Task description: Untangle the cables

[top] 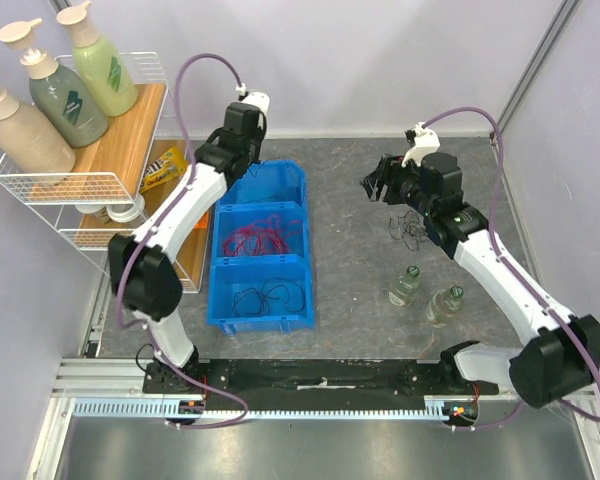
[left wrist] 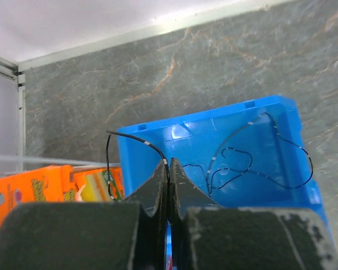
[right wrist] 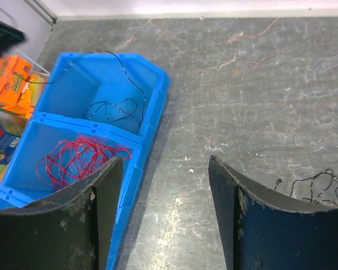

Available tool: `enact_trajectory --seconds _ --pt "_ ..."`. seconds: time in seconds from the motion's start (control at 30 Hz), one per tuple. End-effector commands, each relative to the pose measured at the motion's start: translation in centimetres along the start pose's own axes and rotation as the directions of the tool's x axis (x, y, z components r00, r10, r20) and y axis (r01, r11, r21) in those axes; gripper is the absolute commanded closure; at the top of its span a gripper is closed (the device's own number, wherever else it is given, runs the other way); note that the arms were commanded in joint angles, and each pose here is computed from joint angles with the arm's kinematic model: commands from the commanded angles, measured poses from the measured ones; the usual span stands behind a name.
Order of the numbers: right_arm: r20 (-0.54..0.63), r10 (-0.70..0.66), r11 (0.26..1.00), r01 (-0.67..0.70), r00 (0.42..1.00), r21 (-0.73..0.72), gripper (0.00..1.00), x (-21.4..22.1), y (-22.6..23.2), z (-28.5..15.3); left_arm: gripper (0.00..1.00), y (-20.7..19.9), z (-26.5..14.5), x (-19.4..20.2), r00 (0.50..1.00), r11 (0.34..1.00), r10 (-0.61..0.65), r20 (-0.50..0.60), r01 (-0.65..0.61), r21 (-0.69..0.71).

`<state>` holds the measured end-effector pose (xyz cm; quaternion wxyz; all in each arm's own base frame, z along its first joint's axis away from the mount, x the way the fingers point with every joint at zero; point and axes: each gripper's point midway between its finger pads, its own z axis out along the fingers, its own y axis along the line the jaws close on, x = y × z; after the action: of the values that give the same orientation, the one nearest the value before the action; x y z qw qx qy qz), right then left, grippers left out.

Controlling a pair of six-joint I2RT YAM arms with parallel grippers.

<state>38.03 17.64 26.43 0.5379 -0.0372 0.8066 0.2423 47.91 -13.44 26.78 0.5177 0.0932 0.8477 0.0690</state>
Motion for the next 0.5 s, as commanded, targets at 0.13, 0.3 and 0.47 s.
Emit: enact_trajectory --seconds 0.13,0.3,0.47 --pt "0.058 -0.041 0.998 0.038 0.997 0.048 0.29 -1.4 -0.8 -2.3 0.98 -3.4 4.3 2.7 0.953 0.963 0.268 -0.144 -0.259 0.078" --pt "0.043 -0.033 0.999 0.031 0.999 0.045 0.29 -0.9 -0.8 -2.1 0.98 -8.4 5.5 5.5 0.958 0.947 0.197 -0.206 -0.132 0.292" --pt "0.042 -0.036 0.998 0.034 0.999 0.047 0.29 -0.9 -0.9 -2.2 0.98 -10.5 6.3 6.5 0.951 0.932 -0.005 -0.308 0.117 0.344"
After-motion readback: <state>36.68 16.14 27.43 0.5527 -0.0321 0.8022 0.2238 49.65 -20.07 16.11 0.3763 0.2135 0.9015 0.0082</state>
